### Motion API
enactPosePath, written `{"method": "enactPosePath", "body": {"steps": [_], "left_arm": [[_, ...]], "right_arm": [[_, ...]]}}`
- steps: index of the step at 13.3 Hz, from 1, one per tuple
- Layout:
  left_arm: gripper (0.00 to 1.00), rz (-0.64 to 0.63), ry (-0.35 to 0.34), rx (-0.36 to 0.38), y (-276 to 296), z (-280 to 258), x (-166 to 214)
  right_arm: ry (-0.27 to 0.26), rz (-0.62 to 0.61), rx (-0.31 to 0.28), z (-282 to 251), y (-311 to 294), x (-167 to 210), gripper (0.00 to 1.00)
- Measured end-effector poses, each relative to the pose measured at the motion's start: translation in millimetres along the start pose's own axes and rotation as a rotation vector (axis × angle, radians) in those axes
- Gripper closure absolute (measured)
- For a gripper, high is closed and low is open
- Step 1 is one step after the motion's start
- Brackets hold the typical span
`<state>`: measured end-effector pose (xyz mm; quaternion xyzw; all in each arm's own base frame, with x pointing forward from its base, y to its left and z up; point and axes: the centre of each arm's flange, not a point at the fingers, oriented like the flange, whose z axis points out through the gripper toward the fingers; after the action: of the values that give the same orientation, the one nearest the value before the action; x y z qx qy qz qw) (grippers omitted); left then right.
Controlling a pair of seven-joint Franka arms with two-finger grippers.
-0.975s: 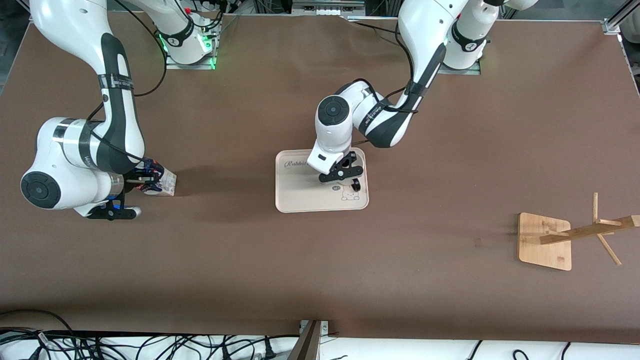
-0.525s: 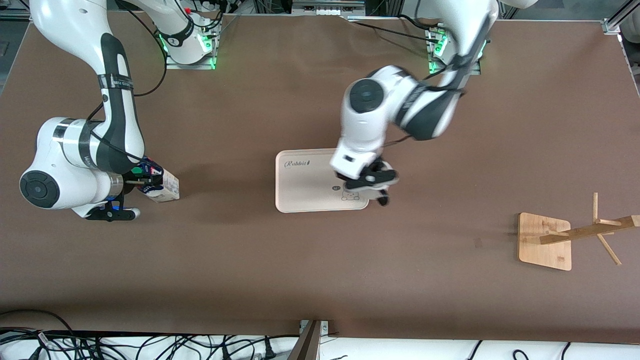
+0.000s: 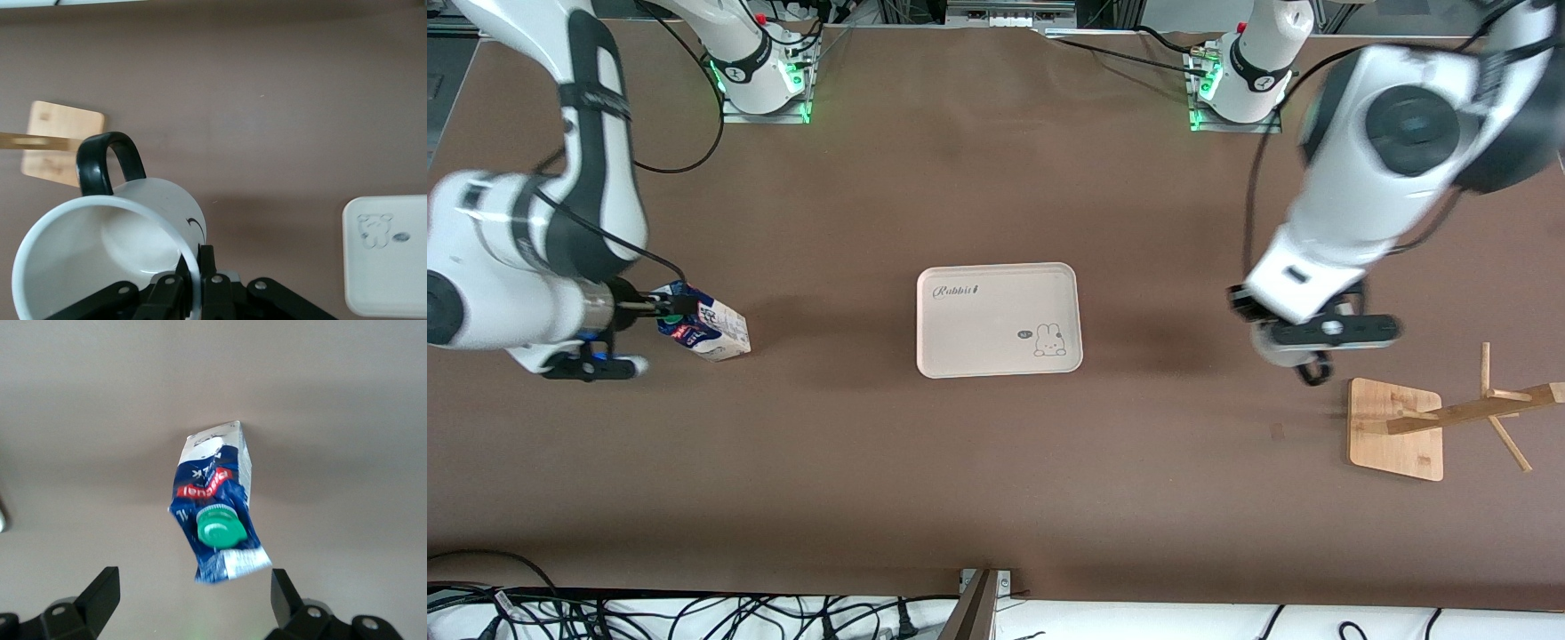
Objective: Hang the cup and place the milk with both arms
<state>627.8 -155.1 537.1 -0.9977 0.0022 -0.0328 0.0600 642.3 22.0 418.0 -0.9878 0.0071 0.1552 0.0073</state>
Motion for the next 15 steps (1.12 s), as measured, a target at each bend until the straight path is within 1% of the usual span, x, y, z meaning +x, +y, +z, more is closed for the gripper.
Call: {"method": "enactPosePath", "body": {"steps": [2, 4, 6, 9, 10, 11, 12, 14, 15], "left_arm": [[0.93, 0.047, -0.003, 0.004, -53.9, -12.4, 8.2], [0.93, 0.120, -0.012, 0.008, -101.6, -7.2, 14.3], [0.93, 0.182, -0.027, -0.001, -118.7, 3.3, 18.0], [0.93, 0.218, -0.034, -0.102, -139.4, 24.2, 30.7], [0.93, 0.215, -0.039, -0.121, -154.5, 32.5, 34.3], [0.93, 0.207, -0.043, -0.133, -169.2, 39.5, 36.7], [0.93, 0.199, -0.045, -0.140, -181.8, 44.3, 38.0], [0.93, 0.189, -0.048, -0.143, -193.4, 48.2, 38.6], [0.93, 0.189, -0.047, -0.143, -193.2, 47.9, 38.6]], "right_arm": [[0.043, 0.001, 0.012, -42.4, 6.9, -14.7, 0.00], [0.088, -0.008, 0.015, -85.0, 5.6, -28.9, 0.00], [0.123, -0.007, 0.011, -114.5, 7.7, -39.0, 0.00], [0.177, 0.004, 0.019, -149.9, 28.8, -58.4, 0.00], [0.193, -0.005, 0.027, -160.1, 41.4, -67.2, 0.00], [0.201, -0.018, 0.021, -167.3, 51.4, -74.8, 0.00], [0.205, -0.039, -0.008, -173.5, 55.0, -81.9, 0.00], [0.202, -0.093, -0.107, -179.8, 41.8, -91.2, 0.00], [0.200, -0.104, -0.129, -178.4, 32.7, -93.7, 0.00]]}}
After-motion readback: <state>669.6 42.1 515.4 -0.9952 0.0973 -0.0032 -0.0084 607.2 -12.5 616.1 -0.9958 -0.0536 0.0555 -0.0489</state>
